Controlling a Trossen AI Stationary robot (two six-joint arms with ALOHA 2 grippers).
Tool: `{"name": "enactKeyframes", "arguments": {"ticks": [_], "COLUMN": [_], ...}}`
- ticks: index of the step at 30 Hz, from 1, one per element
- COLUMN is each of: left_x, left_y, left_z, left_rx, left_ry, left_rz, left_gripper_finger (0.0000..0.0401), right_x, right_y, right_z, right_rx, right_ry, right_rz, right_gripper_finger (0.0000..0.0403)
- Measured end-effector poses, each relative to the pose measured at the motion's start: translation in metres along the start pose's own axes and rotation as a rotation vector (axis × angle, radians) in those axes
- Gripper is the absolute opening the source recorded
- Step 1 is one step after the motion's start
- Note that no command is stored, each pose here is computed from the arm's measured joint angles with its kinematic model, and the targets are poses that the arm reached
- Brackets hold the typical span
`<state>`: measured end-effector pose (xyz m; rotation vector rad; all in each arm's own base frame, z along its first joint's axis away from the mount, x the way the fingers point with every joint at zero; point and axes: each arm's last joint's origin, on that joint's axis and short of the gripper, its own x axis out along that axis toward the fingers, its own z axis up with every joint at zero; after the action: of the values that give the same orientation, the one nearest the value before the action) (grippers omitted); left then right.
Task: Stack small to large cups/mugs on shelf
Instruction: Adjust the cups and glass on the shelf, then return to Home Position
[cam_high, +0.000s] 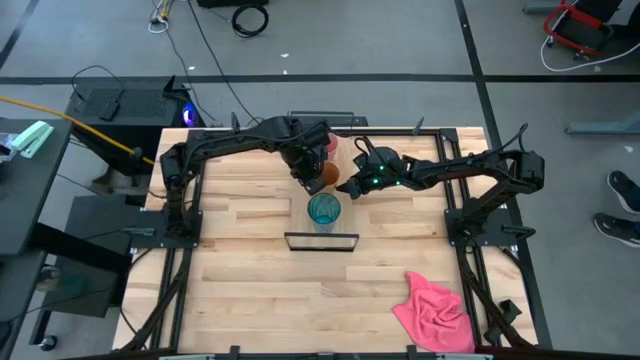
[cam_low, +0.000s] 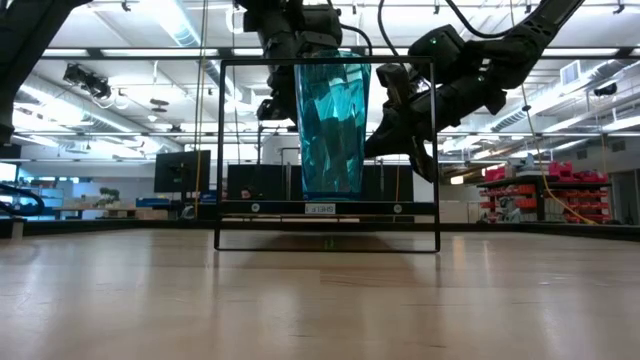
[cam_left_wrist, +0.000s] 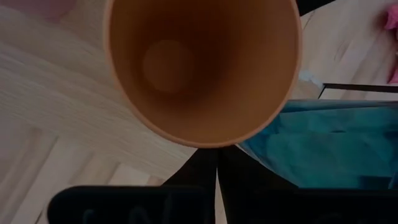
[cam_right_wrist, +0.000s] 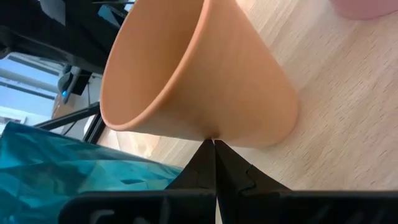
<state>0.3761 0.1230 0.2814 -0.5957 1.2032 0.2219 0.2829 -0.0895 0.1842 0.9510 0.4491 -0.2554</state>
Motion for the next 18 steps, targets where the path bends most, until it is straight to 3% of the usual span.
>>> {"name": "enactKeyframes", "arguments": {"ticks": [18], "left_x": [-0.0051], "left_y": [-0.0004], "left_z": [-0.0032], "left_rx": [-0.01], "left_ry": [0.032], "left_rz": [0.002], "left_gripper_finger": [0.0024], "right_x": [-0.0023], "right_y": [-0.0006], "right_z": [-0.0018], "right_rx": [0.014], "right_ry": [0.052], "right_rz": [0.012], "right_gripper_finger": [0.0001]}}
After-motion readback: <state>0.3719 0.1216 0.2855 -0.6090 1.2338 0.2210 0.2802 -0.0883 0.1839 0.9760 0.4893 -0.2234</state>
